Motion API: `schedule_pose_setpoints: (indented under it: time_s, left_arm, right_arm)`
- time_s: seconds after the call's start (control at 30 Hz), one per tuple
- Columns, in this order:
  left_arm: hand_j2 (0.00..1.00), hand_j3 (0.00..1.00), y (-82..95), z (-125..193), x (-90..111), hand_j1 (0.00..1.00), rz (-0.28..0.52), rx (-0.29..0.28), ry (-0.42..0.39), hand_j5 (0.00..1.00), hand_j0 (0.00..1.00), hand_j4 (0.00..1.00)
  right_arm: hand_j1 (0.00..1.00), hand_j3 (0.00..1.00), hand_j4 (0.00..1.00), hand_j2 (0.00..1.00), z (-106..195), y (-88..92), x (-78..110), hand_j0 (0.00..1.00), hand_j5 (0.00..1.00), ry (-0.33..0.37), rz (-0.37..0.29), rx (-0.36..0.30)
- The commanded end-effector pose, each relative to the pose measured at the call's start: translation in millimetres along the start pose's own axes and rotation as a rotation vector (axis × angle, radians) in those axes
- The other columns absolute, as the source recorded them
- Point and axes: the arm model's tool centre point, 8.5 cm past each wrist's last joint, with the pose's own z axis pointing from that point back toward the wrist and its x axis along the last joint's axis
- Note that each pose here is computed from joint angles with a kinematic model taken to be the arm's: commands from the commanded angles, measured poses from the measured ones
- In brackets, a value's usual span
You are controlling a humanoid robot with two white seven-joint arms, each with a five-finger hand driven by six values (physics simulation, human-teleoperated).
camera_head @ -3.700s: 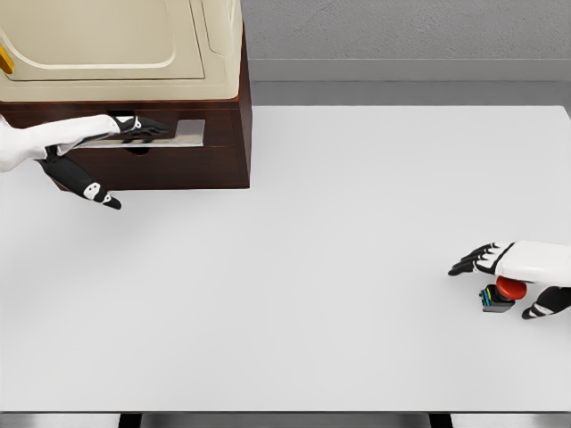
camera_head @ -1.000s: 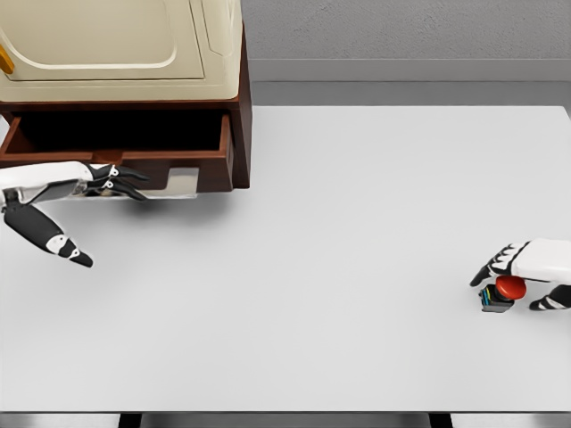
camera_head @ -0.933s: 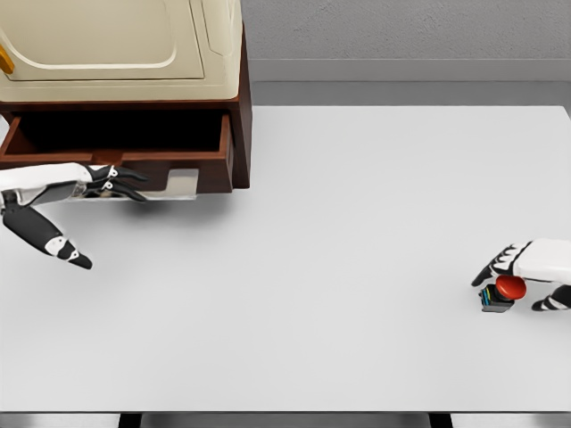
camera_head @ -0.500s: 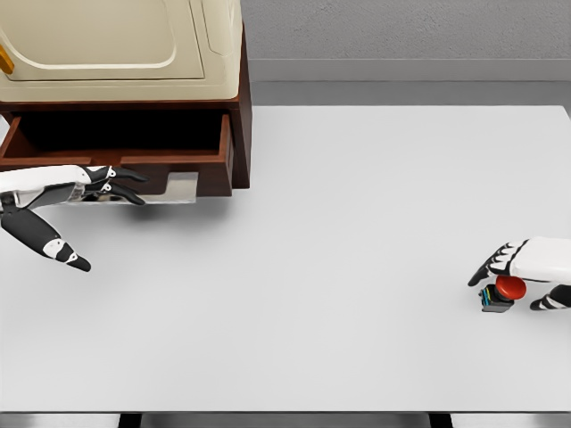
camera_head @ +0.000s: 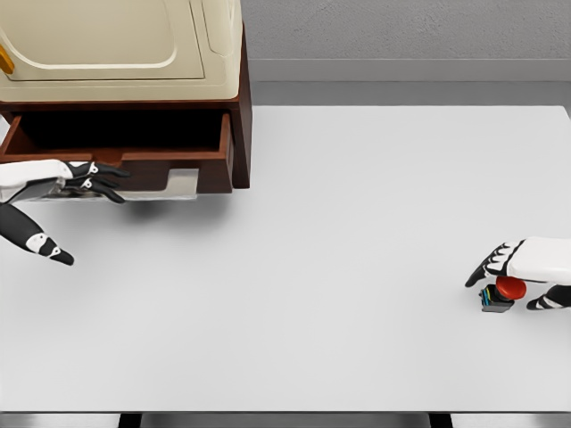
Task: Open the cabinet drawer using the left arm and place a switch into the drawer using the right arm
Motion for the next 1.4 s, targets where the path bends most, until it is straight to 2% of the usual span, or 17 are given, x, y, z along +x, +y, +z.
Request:
schedule_pose_setpoints:
  time_s: [0.0,0.07,0.27,0.33,0.37,0.5,0.57,1.03,1.37]
  left_arm:
    - [1.0,1.0,4.6,2.4,3.2,1.0,-0.015,0.014,-0.002,1.0,1.0,1.0]
    - [1.0,1.0,7.5,3.9,10.2,1.0,-0.036,0.024,-0.048,1.0,1.0,1.0]
    - [1.0,1.0,7.7,3.5,16.8,1.0,-0.04,0.028,-0.114,1.0,1.0,1.0]
    - [1.0,1.0,6.8,0.6,22.3,1.0,-0.063,0.026,-0.168,1.0,1.0,1.0]
    - [1.0,1.0,6.4,0.1,25.6,1.0,-0.079,0.026,-0.199,1.0,1.0,1.0]
    - [1.0,1.0,6.6,8.4,49.7,1.0,-0.234,0.042,-0.4,1.0,1.0,1.0]
    - [1.0,1.0,4.6,10.8,54.7,1.0,-0.275,0.042,-0.455,1.0,1.0,1.0]
    - [1.0,1.0,5.1,4.8,58.7,1.0,-0.285,0.042,-0.478,1.0,1.0,1.0]
    - [1.0,1.0,4.7,4.7,58.3,1.0,-0.284,0.041,-0.477,1.0,1.0,1.0]
  right_arm:
    - [0.8,0.8,0.8,0.8,0.5,-0.5,0.0,0.8,0.8,0.0,-0.004,-0.002]
    - [0.77,0.77,0.77,0.77,-0.1,-0.6,0.5,0.77,0.77,-0.002,-0.004,-0.003]
    - [0.69,0.69,0.69,0.69,-5.2,6.0,2.4,0.69,0.69,-0.015,-0.017,0.009]
    - [0.68,0.68,0.68,0.68,-5.2,6.0,2.4,0.68,0.68,-0.015,-0.017,0.009]
    - [0.67,0.67,0.67,0.67,-5.2,6.0,2.4,0.67,0.67,-0.015,-0.017,0.009]
    - [0.67,0.67,0.67,0.67,-3.3,4.1,0.9,0.67,0.67,-0.009,-0.014,0.007]
    - [0.67,0.67,0.67,0.67,-2.0,2.3,0.5,0.67,0.67,-0.006,-0.009,0.006]
    - [0.51,0.51,0.51,0.51,-0.6,1.4,-0.4,0.51,0.51,-0.001,-0.007,0.006]
    - [0.48,0.48,0.48,0.48,1.2,-5.1,-1.2,0.48,0.48,0.001,-0.001,-0.011]
